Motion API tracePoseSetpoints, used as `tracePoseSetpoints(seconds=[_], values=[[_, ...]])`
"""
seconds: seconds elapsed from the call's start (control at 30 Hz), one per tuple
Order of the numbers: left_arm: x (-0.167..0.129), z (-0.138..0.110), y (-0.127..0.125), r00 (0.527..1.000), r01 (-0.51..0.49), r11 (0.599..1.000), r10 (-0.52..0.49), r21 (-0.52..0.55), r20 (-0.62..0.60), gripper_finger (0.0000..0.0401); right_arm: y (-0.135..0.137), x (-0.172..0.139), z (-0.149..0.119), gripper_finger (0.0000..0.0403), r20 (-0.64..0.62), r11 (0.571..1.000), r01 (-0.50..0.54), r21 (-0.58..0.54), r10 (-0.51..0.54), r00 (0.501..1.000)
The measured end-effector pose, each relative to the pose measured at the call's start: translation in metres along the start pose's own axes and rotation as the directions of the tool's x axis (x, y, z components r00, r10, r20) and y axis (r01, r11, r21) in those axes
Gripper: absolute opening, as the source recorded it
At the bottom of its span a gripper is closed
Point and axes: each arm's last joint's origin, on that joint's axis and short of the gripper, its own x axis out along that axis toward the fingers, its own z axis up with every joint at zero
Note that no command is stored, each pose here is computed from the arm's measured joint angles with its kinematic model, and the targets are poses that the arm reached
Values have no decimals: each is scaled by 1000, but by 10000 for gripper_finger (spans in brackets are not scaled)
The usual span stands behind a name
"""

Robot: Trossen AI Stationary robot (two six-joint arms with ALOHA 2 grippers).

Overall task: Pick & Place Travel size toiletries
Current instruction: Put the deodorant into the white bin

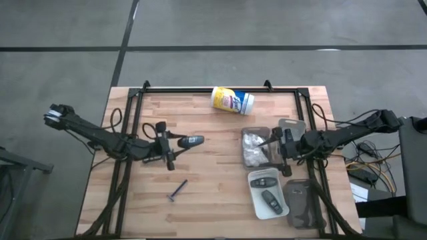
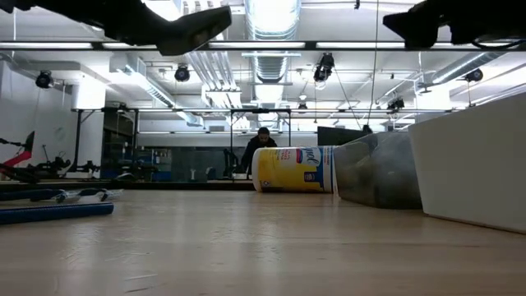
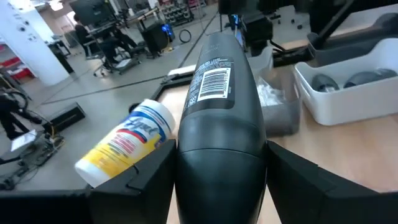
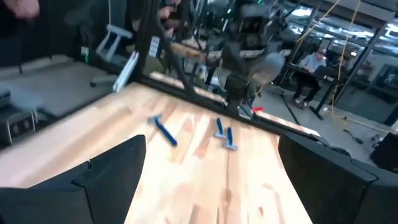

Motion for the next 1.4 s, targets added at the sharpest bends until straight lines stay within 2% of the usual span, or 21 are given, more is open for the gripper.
tracePoseSetpoints(seconds=[0.17,0.37,0.5,0.67,0.73,0.8,0.93,1.17,1.33,1.4], values=[[4,1,2,1000,25,1000,-25,7,-8,221,3,6,-8,364,-49,1000,-16,-16,15,999],[7,-3,-2,996,81,996,-81,26,-27,221,5,22,-11,364,-21,993,-5,117,8,1000],[14,-9,-9,994,97,995,-95,37,-63,222,8,36,-21,364,-65,986,-8,168,19,998],[28,-18,-20,991,100,995,-97,25,-88,222,12,57,-29,364,-58,951,-2,310,21,998],[34,-19,-26,992,100,995,-99,10,-74,222,13,66,-29,364,-19,923,-3,385,11,1000],[40,-21,-31,990,122,993,-121,5,-67,222,13,76,-25,364,38,912,-11,411,-5,999],[49,-22,-39,987,143,990,-142,16,-79,222,13,94,-26,364,16,954,3,299,-8,1000],[61,-18,-48,982,166,986,-163,24,-95,222,11,126,-17,364,19,973,16,230,-21,1000],[70,-15,-56,974,202,979,-198,27,-106,222,14,148,-22,364,-80,1000,1,30,2,997],[72,-14,-57,974,204,979,-200,24,-108,222,14,157,-22,364,-112,999,21,-43,-26,993]])
